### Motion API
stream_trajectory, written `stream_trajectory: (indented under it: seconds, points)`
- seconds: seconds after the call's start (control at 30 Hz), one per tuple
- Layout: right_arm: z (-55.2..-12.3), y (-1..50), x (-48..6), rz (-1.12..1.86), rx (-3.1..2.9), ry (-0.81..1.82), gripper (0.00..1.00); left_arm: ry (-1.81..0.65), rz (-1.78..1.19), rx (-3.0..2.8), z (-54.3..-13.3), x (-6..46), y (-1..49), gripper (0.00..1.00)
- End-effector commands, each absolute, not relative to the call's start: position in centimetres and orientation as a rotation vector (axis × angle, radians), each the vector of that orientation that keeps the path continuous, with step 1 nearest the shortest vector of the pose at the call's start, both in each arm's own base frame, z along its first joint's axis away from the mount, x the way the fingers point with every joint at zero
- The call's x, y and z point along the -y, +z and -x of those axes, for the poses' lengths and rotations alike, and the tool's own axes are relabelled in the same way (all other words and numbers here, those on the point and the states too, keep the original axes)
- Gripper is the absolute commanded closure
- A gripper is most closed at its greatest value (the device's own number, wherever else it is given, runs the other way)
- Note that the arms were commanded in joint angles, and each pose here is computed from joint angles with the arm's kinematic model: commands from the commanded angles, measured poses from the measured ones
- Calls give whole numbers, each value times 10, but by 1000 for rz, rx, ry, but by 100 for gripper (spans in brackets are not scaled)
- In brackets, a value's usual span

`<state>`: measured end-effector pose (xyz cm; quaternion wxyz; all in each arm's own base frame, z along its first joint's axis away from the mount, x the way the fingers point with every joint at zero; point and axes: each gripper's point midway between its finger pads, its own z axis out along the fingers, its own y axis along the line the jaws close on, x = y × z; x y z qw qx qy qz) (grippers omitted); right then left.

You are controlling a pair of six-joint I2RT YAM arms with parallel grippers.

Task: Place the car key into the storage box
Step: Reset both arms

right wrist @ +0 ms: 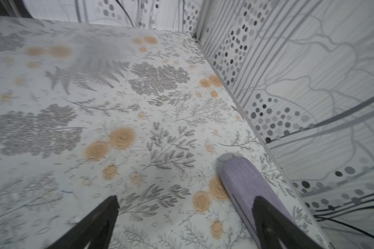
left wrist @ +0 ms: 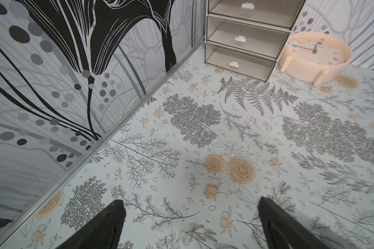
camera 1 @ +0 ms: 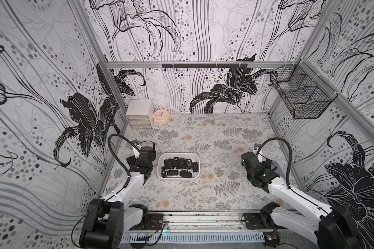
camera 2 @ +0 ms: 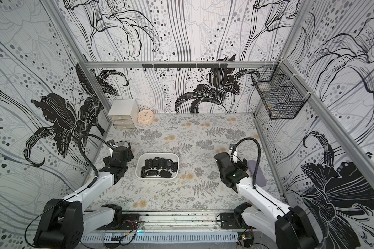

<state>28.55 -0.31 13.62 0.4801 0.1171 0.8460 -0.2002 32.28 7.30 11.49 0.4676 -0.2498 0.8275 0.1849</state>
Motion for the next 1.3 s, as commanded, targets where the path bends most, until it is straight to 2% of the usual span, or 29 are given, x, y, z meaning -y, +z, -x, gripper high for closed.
stream_trajectory:
  seconds: [0.0, 0.23, 0.47, 0.63, 0.83, 1.27]
  points:
    - [-301, 157, 6, -243, -1980, -433, 0, 458, 591, -1893, -348, -82, 138, 1]
    - [-308, 116, 27, -256, -1982, -457, 0, 408, 502, -1864, -372, -75, 128, 1]
    - [-355, 120, 19, -205, -1893, -356, 0, 325, 367, -1776, -387, -66, 128, 0]
    - [-379, 108, 10, -115, -1884, -274, 0, 219, 324, -1758, -379, -58, 123, 1]
    - [-379, 98, -4, -31, -1905, -170, 0, 181, 314, -1784, -388, -62, 114, 1]
    - [-384, 92, -4, -16, -1922, -145, 0, 183, 313, -1788, -388, -63, 114, 0]
